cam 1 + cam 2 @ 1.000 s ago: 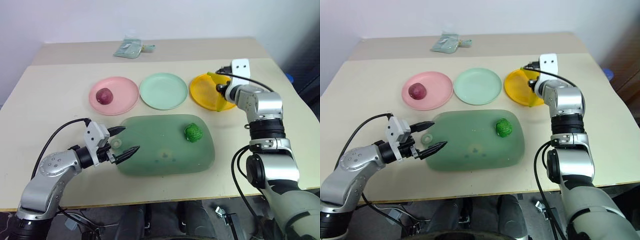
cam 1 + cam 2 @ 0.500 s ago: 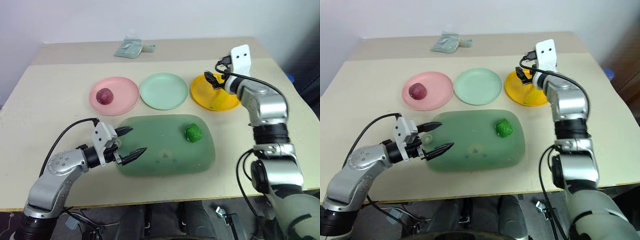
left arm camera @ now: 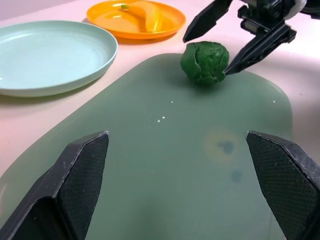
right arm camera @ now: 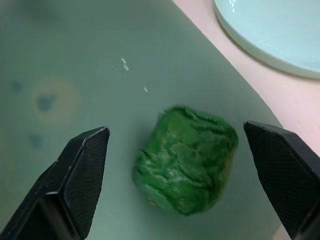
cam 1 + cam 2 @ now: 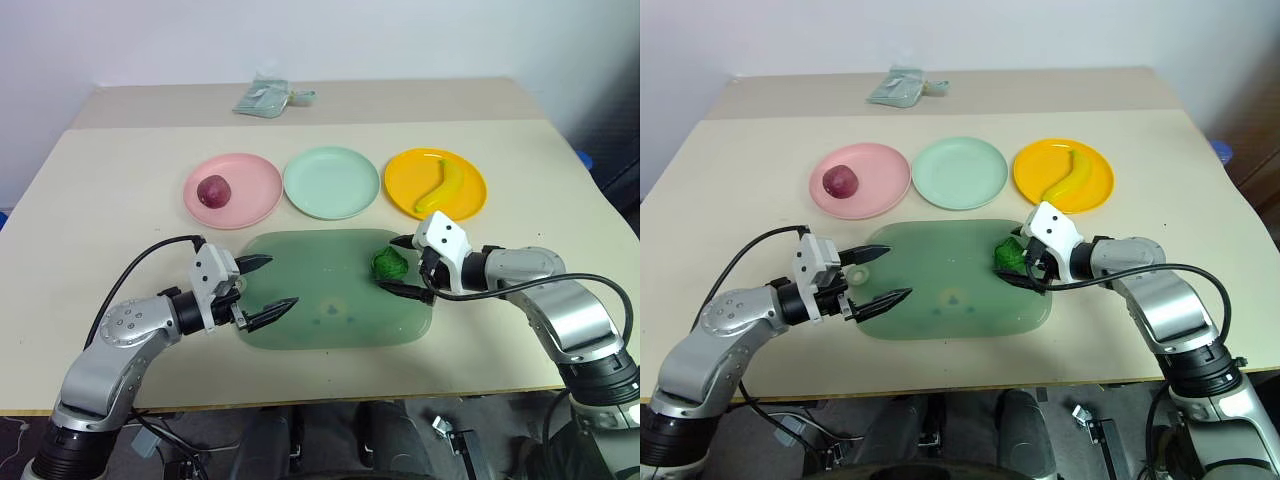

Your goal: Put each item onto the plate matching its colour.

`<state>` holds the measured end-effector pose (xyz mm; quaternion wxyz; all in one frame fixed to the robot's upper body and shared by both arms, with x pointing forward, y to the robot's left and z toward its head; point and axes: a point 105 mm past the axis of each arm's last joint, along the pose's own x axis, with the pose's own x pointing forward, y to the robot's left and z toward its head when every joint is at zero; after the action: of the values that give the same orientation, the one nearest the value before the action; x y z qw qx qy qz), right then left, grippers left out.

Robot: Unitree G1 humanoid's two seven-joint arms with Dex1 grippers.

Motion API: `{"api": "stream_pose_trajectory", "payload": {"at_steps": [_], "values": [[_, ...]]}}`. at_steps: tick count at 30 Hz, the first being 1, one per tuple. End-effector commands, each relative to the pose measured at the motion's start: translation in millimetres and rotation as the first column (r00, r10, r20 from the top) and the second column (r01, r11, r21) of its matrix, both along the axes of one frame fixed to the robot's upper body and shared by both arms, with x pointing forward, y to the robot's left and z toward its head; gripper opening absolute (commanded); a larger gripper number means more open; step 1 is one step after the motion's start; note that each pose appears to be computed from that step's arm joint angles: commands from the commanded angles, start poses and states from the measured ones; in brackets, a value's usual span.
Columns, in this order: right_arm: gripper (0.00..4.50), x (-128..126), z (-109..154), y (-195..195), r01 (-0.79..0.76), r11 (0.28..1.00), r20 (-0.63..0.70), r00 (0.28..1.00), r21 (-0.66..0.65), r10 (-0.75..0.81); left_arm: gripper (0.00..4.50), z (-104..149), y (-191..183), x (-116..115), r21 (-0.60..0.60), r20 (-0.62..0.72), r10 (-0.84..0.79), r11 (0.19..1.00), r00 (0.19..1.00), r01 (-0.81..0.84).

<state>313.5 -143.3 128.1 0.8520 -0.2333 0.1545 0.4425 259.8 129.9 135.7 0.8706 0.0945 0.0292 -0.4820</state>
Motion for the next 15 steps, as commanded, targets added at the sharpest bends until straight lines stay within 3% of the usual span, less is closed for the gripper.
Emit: {"api": "stream_pose_trajectory", "payload": {"at_steps": [1, 5, 10, 12, 15], "values": [[3.86, 5, 6, 2, 0.010, 1.000, 0.029, 1.000, 0.000, -0.010, 4.50, 7, -1, -2, -0.005, 0.038, -0.012, 1.000, 0.999, 0.012], [2.17, 11, 20, 11, -0.009, 1.000, 0.088, 0.996, 0.027, 0.007, 4.50, 7, 2, -4, -0.004, 0.034, 0.004, 1.000, 0.999, -0.004], [2.17, 40, 60, 43, 0.031, 0.979, 0.195, 0.978, 0.202, -0.072, 4.50, 5, 7, -3, -0.002, 0.035, 0.038, 0.999, 0.999, -0.038], [2.17, 67, 65, 55, 0.143, 0.951, 0.171, 0.966, 0.276, -0.194, 4.50, 7, 10, 0, -0.008, 0.046, 0.061, 0.998, 0.997, -0.060], [2.17, 108, 58, 66, 0.344, 0.897, 0.132, 0.911, 0.280, -0.390, 4.50, 10, 16, 7, -0.012, 0.076, 0.110, 0.994, 0.991, -0.110]]}}
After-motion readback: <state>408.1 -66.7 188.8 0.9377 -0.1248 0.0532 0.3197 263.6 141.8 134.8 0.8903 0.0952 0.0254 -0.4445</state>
